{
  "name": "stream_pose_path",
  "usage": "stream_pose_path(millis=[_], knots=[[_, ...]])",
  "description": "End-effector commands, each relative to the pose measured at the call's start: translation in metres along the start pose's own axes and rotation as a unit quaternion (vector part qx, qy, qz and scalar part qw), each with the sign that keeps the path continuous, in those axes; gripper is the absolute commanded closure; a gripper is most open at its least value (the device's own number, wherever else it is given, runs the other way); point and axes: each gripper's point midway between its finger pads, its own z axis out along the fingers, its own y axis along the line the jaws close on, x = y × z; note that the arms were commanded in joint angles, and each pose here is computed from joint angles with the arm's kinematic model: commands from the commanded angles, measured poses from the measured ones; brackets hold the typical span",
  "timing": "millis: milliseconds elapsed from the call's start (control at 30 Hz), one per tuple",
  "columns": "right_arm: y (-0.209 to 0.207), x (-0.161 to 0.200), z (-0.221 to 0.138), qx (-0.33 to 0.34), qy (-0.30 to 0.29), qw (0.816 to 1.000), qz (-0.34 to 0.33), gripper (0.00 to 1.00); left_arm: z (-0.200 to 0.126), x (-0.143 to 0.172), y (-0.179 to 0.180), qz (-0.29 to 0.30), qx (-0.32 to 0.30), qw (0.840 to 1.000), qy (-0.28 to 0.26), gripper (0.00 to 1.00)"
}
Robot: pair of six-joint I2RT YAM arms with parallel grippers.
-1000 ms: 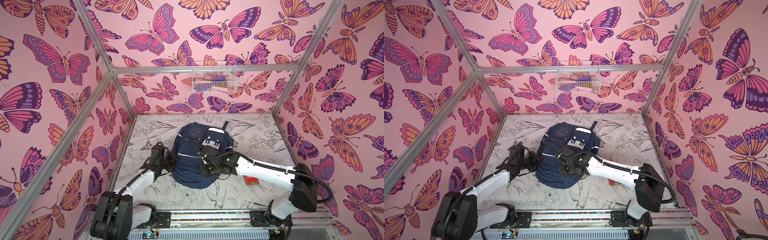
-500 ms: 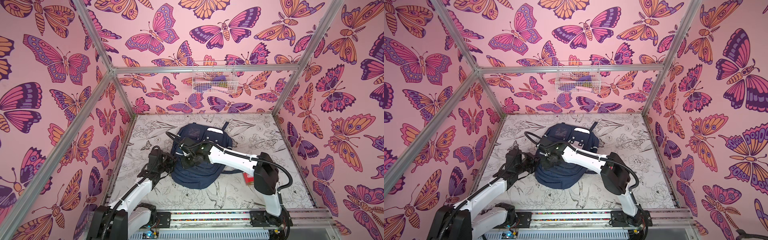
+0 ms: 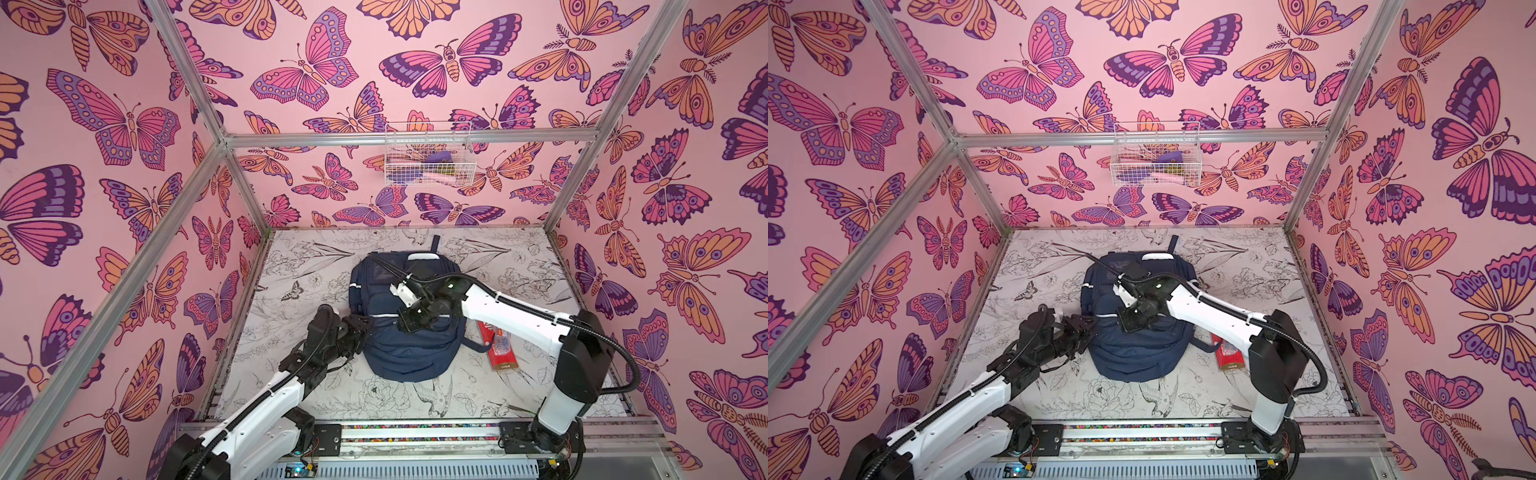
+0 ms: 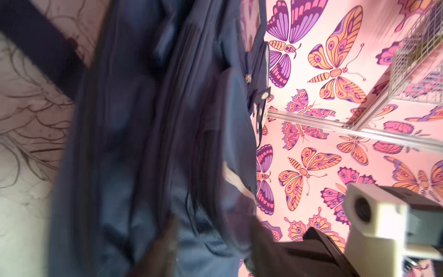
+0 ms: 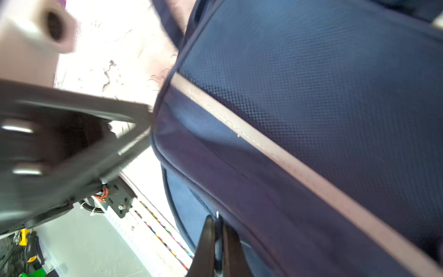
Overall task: Pack books, pencil case, and school supplies into a backpack
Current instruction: Unzip the student bag at the center of the table.
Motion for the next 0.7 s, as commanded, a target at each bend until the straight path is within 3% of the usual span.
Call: stream_pose_path(millis=[0, 400, 600, 667], knots=[[-0.017, -0.005, -0.009, 0.020, -0.032, 0.999, -0.002, 1.00, 0.002, -0.010, 0.002, 0.019, -0.037, 0.999, 0.000, 0.38], [-0.007, 0.003, -0.005, 0.002, -0.044, 0.999, 0.014, 1.00, 0.064, -0.007, -0.010, 0.000, -0.040, 0.994, 0.097, 0.42], [-0.004, 0.005, -0.003, 0.010, -0.046, 0.999, 0.020, 1.00, 0.081, -0.007, -0.015, -0.007, -0.020, 0.994, 0.111, 0.65], [-0.004, 0.006, -0.002, 0.016, -0.045, 0.999, 0.021, 1.00, 0.087, -0.005, -0.023, -0.015, 0.009, 0.992, 0.123, 0.84]])
